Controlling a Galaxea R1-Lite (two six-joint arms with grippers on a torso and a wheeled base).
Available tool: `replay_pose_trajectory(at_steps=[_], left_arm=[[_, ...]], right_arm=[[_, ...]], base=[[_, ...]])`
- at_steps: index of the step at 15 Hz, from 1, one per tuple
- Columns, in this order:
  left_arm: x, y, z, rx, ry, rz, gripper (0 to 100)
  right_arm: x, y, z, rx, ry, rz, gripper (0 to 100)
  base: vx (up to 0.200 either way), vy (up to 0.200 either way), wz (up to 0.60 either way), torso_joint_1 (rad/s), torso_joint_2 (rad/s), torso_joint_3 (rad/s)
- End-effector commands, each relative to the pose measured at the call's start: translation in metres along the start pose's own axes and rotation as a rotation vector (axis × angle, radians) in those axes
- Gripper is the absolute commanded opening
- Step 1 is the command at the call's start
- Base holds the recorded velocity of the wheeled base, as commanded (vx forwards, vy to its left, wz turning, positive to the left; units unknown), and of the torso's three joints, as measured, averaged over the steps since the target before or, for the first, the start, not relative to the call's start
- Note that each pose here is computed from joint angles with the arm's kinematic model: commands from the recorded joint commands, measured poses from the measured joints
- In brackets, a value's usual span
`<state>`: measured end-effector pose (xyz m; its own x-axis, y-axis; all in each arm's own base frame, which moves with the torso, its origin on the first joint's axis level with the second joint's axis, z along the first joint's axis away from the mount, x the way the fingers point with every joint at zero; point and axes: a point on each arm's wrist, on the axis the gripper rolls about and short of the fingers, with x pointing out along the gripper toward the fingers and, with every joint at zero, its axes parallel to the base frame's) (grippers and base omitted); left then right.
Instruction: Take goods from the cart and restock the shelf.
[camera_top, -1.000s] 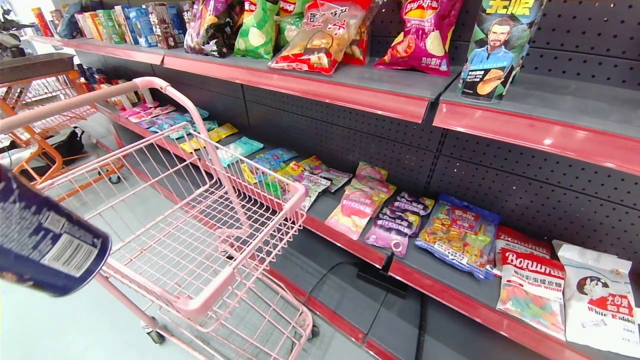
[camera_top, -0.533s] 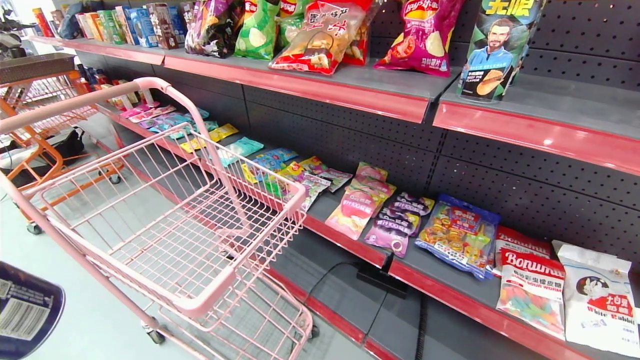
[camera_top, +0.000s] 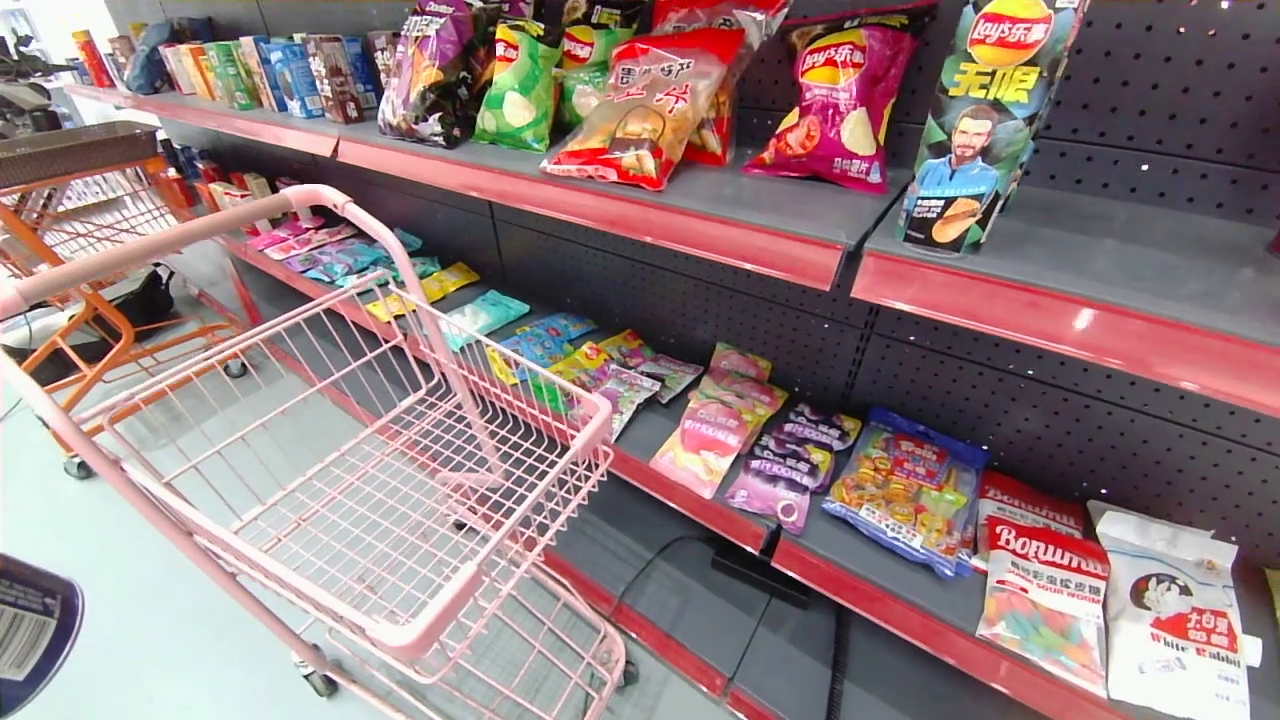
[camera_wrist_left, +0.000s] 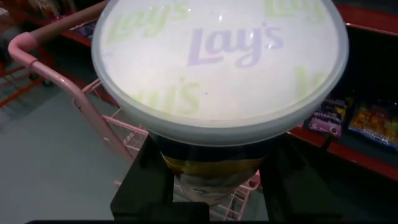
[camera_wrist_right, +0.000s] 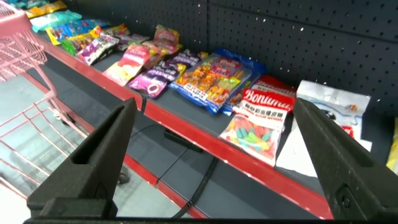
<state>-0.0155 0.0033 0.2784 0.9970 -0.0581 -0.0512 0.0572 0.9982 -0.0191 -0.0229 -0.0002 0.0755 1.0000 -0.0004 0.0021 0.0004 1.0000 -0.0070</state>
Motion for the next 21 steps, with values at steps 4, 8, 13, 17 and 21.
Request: replay_pose_trajectory(at_steps=[4,8,13,17,21], left_arm=[[-0.009,0.001,-0.022,0.053,0.002,0.000,0],[-0.014,0.002,-0.030,0.084,-0.002,0.002,0],[-0.019,0.002,-0.034,0.120,0.008,-0.002,0],[-0.019,0.002,-0.040,0.120,0.021,-0.002,0],[-0.020,0.002,-0.045,0.121,0.024,-0.002,0]], right_arm=[[0.000,0.000,0.000,-0.001,0.001,0.000,100],[0.000,0.000,0.000,-0.001,0.001,0.000,100],[0.000,0.000,0.000,-0.001,0.001,0.000,100],[0.000,0.000,0.000,-0.005,0.001,0.000,100],[0.000,0.000,0.001,-0.005,-0.001,0.002,100]], base=[[0.000,0.000,0.00,0.129,-0.48,-0.356],[0.000,0.000,0.00,0.166,-0.52,-0.349],[0.000,0.000,0.00,0.200,-0.56,-0.358],[0.000,0.000,0.00,0.234,-0.59,-0.358],[0.000,0.000,-0.45,0.156,-0.36,-0.211]])
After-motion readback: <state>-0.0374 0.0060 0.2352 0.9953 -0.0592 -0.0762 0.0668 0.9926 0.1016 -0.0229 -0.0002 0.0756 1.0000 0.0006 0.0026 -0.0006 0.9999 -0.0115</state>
